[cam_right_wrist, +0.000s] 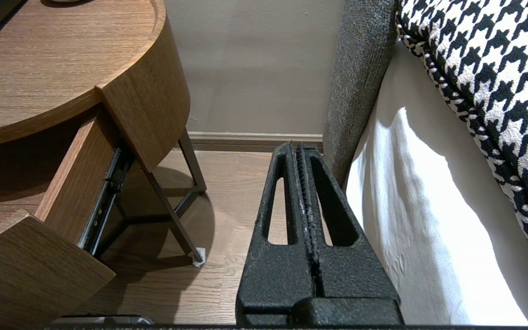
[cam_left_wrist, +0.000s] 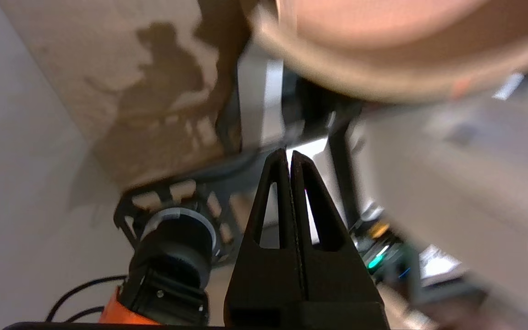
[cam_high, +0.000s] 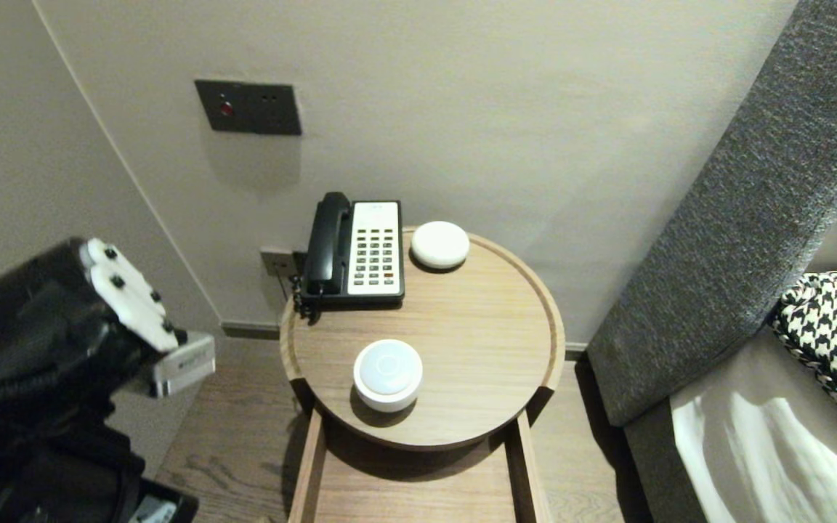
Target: Close the nightstand drawer
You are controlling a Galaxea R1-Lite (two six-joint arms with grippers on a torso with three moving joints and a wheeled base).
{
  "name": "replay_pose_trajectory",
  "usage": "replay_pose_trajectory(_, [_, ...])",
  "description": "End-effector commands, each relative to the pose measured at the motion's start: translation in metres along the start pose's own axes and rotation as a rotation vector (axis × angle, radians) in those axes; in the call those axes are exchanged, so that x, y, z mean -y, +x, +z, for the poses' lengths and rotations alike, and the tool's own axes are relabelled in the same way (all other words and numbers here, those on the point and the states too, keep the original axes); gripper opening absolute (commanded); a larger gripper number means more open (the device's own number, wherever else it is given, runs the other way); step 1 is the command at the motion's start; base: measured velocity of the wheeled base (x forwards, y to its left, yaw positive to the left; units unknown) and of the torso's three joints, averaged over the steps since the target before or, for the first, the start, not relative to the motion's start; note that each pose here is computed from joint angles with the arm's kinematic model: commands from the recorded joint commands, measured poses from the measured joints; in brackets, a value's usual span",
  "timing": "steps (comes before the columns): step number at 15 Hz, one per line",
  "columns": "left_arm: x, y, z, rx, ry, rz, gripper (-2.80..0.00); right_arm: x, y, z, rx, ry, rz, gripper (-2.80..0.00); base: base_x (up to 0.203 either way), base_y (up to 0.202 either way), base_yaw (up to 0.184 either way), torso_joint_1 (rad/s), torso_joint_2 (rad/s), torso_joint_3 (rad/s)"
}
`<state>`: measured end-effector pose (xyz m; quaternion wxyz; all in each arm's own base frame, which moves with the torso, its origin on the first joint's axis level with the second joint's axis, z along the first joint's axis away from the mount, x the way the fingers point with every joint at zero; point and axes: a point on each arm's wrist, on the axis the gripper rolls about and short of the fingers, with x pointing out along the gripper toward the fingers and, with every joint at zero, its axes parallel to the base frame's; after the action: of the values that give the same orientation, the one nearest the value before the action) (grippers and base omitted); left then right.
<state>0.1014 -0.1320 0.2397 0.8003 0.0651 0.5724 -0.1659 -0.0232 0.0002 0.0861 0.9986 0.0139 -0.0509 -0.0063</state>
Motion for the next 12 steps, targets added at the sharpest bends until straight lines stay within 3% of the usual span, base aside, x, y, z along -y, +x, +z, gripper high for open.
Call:
replay_pose_trajectory(1, [0.0, 0.024, -0.032, -0.068, 0.087, -0.013, -2.8, 0.0, 0.002, -0.011, -0.04, 0.001, -0.001, -2.8, 0.0, 0.0, 0.0, 0.0, 0.0, 0.0])
replay_pose_trajectory(5, [0.011, 0.049, -0.049, -0.103, 0.183, -0.086, -2.8, 0.0, 0.002, -0.011, -0.04, 0.001, -0.001, -2.8, 0.0, 0.0, 0.0, 0.0, 0.0, 0.0])
replay_pose_trajectory(12, [0.026, 0.098, -0.052, -0.098, 0.203, -0.119, -2.8, 0.0, 0.002, -0.011, -0.04, 0.001, -0.001, -2.8, 0.0, 0.0, 0.0, 0.0, 0.0, 0.0])
